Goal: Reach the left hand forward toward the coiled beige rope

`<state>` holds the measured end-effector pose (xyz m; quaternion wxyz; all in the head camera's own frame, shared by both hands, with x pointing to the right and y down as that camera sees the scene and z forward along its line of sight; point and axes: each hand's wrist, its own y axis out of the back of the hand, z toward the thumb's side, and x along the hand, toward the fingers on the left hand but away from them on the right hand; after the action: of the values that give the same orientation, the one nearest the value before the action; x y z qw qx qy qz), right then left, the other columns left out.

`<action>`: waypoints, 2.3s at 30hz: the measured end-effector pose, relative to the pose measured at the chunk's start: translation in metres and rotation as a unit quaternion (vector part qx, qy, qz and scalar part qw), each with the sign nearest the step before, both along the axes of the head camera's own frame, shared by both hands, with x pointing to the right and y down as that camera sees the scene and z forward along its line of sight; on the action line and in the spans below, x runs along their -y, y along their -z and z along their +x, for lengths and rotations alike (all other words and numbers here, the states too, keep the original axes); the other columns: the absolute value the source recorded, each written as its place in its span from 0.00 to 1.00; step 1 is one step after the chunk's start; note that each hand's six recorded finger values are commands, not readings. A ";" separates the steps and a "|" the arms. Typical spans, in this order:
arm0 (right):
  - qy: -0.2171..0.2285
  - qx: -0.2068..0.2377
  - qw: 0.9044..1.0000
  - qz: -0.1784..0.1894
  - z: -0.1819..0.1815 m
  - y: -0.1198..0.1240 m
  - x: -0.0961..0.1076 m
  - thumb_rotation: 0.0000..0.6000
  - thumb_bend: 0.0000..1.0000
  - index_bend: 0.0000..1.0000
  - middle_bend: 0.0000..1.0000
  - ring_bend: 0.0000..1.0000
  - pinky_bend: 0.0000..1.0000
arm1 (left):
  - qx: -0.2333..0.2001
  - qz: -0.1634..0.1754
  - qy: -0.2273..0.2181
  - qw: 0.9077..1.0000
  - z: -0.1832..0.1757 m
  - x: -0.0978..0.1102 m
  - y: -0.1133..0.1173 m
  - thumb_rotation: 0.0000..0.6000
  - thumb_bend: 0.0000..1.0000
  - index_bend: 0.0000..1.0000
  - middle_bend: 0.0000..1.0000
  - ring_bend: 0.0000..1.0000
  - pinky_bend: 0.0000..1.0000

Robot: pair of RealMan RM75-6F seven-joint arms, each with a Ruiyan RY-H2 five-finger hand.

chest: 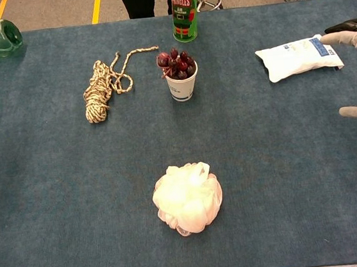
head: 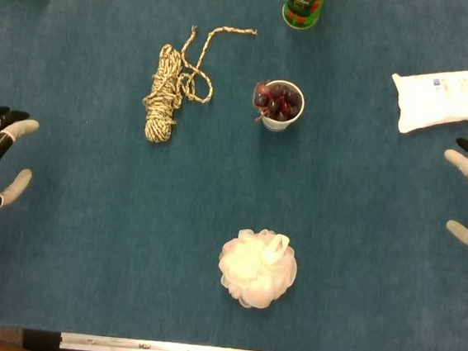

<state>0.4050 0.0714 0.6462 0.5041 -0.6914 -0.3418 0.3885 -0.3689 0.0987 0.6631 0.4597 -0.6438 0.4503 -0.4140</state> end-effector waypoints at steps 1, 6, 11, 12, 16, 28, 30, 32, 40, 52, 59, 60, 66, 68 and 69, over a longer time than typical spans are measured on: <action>0.000 0.000 1.000 0.000 0.000 0.000 0.000 1.00 0.00 0.18 0.14 0.08 0.24 | 0.000 0.004 0.000 1.000 0.000 0.000 0.001 1.00 0.30 0.28 0.26 0.22 0.81; 0.000 -0.001 1.000 -0.001 0.000 -0.001 0.000 1.00 0.00 0.18 0.14 0.08 0.24 | 0.008 0.022 0.001 1.000 0.000 0.000 0.002 1.00 0.56 0.29 0.20 0.22 0.87; -0.001 -0.001 1.000 -0.001 0.000 -0.001 0.000 1.00 0.00 0.18 0.14 0.08 0.24 | 0.015 0.020 0.004 1.000 0.001 -0.001 0.001 1.00 0.78 0.29 0.11 0.22 0.88; -0.001 -0.001 1.000 -0.001 0.000 -0.001 0.000 1.00 0.00 0.18 0.14 0.08 0.24 | 0.017 0.019 0.005 1.000 0.001 -0.001 0.001 1.00 0.80 0.28 0.09 0.22 0.88; -0.001 -0.002 1.000 -0.002 0.000 -0.001 0.000 1.00 0.00 0.18 0.14 0.08 0.24 | 0.018 0.007 0.009 1.000 0.001 -0.002 -0.001 1.00 0.87 0.21 0.00 0.21 0.89; -0.001 -0.002 1.000 -0.002 0.000 -0.001 0.001 1.00 0.00 0.18 0.14 0.08 0.24 | 0.019 -0.003 0.008 1.000 0.002 -0.004 -0.002 1.00 0.91 0.00 0.00 0.20 0.89; -0.002 -0.001 1.000 -0.002 0.001 -0.001 0.001 1.00 0.00 0.18 0.14 0.08 0.24 | 0.014 -0.006 0.008 1.000 0.004 -0.005 -0.002 1.00 0.91 0.00 0.00 0.20 0.89; -0.002 -0.001 1.000 -0.002 0.001 -0.001 0.001 1.00 0.00 0.18 0.14 0.08 0.24 | -0.002 -0.013 0.008 1.000 0.006 -0.006 -0.002 1.00 0.91 0.00 0.00 0.20 0.89; -0.003 -0.001 1.000 -0.002 0.001 -0.001 0.000 1.00 0.00 0.20 0.14 0.08 0.24 | -0.116 -0.066 -0.011 0.991 0.027 -0.013 0.008 1.00 0.91 0.00 0.00 0.20 0.89; -0.005 0.001 1.000 0.000 0.002 0.001 0.001 1.00 0.00 0.20 0.14 0.08 0.24 | -0.214 -0.094 -0.075 0.969 0.079 0.003 0.020 1.00 0.91 0.00 0.00 0.21 0.88; -0.004 0.000 1.000 -0.002 0.002 0.000 0.002 1.00 0.00 0.21 0.14 0.08 0.24 | -0.250 -0.103 -0.102 0.957 0.103 0.014 0.018 1.00 0.91 0.00 0.00 0.21 0.88; -0.004 -0.001 1.000 -0.002 0.002 -0.001 0.002 1.00 0.00 0.21 0.14 0.08 0.24 | -0.259 -0.108 -0.104 0.954 0.105 0.015 0.018 1.00 0.91 0.00 0.00 0.21 0.88; -0.004 -0.003 1.000 -0.004 0.001 -0.002 0.001 1.00 0.00 0.21 0.14 0.08 0.24 | -0.340 -0.155 -0.121 0.920 0.121 0.020 0.020 1.00 0.91 0.00 0.00 0.21 0.88; -0.004 -0.003 1.000 -0.004 0.002 -0.003 0.001 1.00 0.00 0.21 0.14 0.08 0.24 | -0.373 -0.179 -0.125 0.902 0.127 0.021 0.021 1.00 0.91 0.00 0.00 0.21 0.88; -0.004 -0.003 1.000 -0.004 0.002 -0.002 0.002 1.00 0.00 0.21 0.14 0.08 0.24 | -0.388 -0.189 -0.127 0.893 0.129 0.021 0.022 1.00 0.91 0.00 0.00 0.22 0.88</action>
<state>0.4066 0.0699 0.6486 0.5006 -0.6908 -0.3420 0.3940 -0.2398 0.0775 0.6413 0.1672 -0.8796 0.4205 -0.1469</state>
